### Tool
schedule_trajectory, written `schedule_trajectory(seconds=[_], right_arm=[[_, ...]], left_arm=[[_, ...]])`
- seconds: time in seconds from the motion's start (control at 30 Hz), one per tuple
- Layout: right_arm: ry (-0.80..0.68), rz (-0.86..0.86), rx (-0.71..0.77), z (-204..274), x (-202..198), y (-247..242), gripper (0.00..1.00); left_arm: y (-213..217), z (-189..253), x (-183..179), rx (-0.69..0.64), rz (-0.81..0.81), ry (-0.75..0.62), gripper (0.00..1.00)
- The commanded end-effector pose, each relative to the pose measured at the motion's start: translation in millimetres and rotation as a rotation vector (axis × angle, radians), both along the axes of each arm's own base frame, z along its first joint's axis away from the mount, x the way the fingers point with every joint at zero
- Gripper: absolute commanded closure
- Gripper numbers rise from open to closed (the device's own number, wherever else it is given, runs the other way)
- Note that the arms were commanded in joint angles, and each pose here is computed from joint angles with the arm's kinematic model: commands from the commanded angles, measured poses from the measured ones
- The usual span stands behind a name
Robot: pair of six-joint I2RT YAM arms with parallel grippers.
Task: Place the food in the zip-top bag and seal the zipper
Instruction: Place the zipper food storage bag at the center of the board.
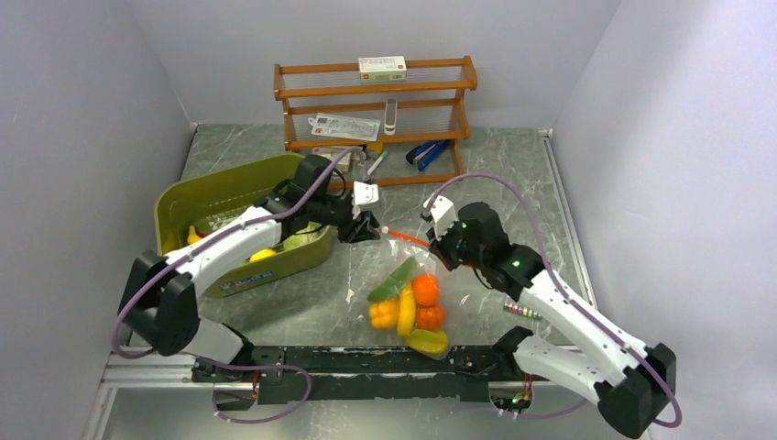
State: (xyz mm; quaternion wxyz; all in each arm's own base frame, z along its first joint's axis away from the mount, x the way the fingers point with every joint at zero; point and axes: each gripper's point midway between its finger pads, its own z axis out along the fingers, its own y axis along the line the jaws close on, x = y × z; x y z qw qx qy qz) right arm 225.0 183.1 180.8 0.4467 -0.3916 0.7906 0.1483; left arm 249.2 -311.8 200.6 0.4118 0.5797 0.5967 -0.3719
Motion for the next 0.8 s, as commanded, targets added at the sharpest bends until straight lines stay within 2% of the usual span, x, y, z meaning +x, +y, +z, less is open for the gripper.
schedule_trajectory(seconds=[0.0, 0.13, 0.33, 0.43, 0.5, 0.53, 0.63, 0.77], right_arm=[[-0.037, -0.076, 0.047, -6, 27, 1, 1.00], [-0.011, -0.094, 0.028, -20, 38, -6, 1.00], [-0.062, -0.178, 0.040, -15, 70, -24, 1.00], [-0.080, -0.203, 0.025, -17, 87, -26, 1.00], [-0.073, -0.214, 0.022, -22, 95, -24, 1.00], [-0.078, -0.227, 0.031, -19, 99, -24, 1.00], [-0.103, -0.260, 0.084, -3, 105, -21, 0.90], [-0.147, -0.291, 0.144, 23, 98, -26, 0.68]], left_arm=[[5, -2, 22, 0.058, 0.086, -0.018, 0.62], [4, 24, 26, 0.000, 0.122, -0.055, 0.53], [13, 64, 24, -0.058, 0.183, -0.120, 0.43], [21, 80, 21, -0.098, 0.240, -0.138, 0.27], [28, 86, 18, -0.116, 0.280, -0.135, 0.01], [31, 88, 16, -0.120, 0.298, -0.135, 0.01], [46, 91, 11, -0.117, 0.366, -0.134, 0.01], [71, 96, 17, -0.147, 0.561, -0.112, 0.01]])
